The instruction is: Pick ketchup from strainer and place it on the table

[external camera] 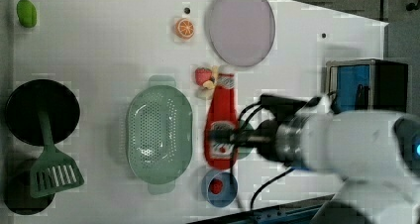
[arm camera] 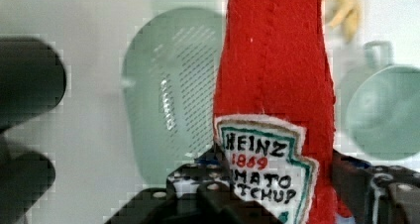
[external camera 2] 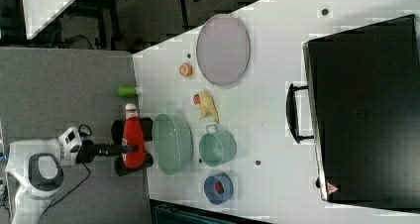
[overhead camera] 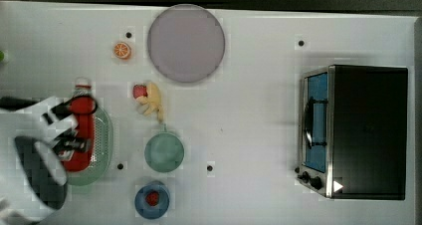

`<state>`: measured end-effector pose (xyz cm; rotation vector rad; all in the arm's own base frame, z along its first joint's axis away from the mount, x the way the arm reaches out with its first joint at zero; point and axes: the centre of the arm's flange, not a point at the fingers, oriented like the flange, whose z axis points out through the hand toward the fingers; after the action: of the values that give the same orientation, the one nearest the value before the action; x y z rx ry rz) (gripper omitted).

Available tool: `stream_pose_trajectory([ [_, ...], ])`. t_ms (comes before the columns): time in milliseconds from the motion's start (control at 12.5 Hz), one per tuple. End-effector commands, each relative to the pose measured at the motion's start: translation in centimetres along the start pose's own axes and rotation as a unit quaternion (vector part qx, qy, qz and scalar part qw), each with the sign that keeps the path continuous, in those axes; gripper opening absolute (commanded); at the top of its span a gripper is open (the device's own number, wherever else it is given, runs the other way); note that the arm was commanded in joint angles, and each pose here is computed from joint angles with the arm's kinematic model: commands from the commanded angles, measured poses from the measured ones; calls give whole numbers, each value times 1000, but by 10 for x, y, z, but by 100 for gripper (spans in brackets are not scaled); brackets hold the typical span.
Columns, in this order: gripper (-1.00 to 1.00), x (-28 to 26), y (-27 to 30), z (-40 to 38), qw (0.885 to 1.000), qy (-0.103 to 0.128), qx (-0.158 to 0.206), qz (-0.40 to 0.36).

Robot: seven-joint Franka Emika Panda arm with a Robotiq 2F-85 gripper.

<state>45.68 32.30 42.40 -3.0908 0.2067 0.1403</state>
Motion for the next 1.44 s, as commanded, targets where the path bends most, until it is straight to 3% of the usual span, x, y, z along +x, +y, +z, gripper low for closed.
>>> stream_pose_trajectory([
  [80,22,71,78,-39,999,23,19,38],
  [320,22,107,139,-51,995,35,24,90],
  [720,22,146,257,-49,994,36,18,106],
  [960,22,147,311,-27,990,14,11,139],
  [1280,22,129,342,33,986,-36,-1,165],
  [1440,22,125,347,63,985,-30,-3,168],
])
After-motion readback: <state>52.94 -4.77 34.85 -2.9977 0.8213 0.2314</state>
